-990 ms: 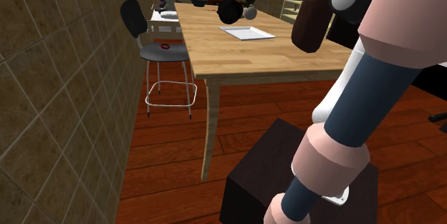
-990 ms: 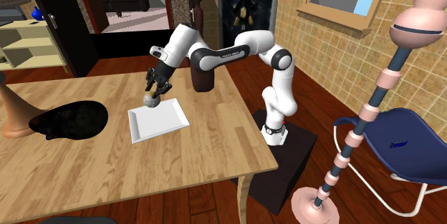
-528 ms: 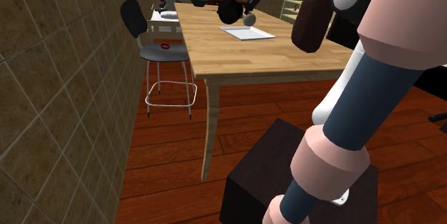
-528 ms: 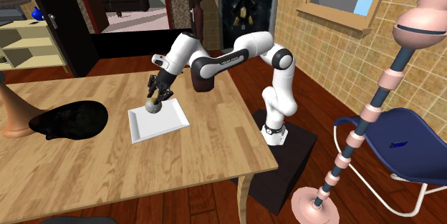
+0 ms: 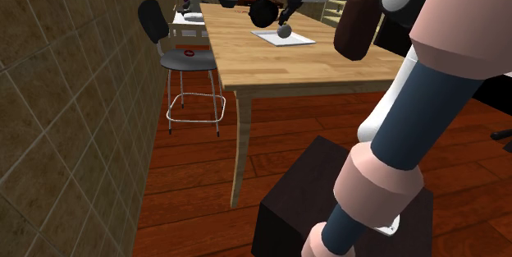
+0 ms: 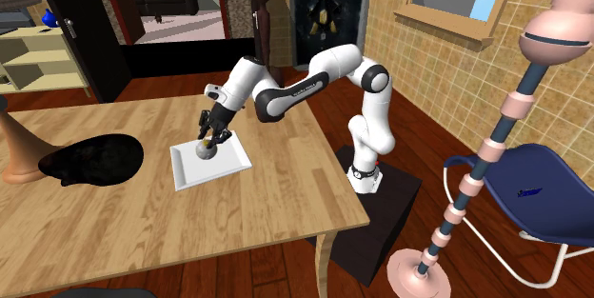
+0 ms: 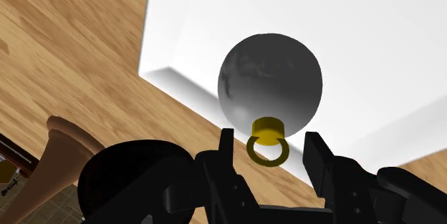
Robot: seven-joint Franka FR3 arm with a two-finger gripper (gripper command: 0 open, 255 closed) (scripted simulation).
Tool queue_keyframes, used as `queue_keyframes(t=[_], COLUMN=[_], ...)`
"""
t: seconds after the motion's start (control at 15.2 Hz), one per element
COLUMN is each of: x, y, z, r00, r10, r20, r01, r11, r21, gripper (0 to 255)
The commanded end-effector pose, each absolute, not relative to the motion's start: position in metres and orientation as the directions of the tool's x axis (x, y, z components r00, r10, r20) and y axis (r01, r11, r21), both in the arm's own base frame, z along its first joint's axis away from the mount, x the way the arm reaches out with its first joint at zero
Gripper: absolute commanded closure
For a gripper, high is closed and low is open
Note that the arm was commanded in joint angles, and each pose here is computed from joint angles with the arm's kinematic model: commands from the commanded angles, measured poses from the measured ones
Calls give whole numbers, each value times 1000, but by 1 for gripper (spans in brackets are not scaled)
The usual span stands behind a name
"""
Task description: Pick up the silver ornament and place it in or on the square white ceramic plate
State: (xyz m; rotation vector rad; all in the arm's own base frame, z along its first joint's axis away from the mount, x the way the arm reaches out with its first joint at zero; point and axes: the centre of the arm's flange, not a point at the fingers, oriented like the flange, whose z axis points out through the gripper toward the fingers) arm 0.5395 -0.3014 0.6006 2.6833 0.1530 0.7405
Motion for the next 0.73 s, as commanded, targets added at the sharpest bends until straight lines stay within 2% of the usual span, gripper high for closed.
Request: queue_keyframes(t=[0.0, 0.4, 0.46, 0.66], x=[539, 539, 539, 539], y=[-301, -301, -301, -301], z=[598, 598, 598, 598], r00=[857, 857, 857, 857], r10=[195, 195, 195, 195], r20=[477, 477, 477, 477], r01=[10, 10, 10, 10], r11=[-932, -932, -932, -932], r21=[362, 362, 362, 362], gripper=[255, 255, 0, 0])
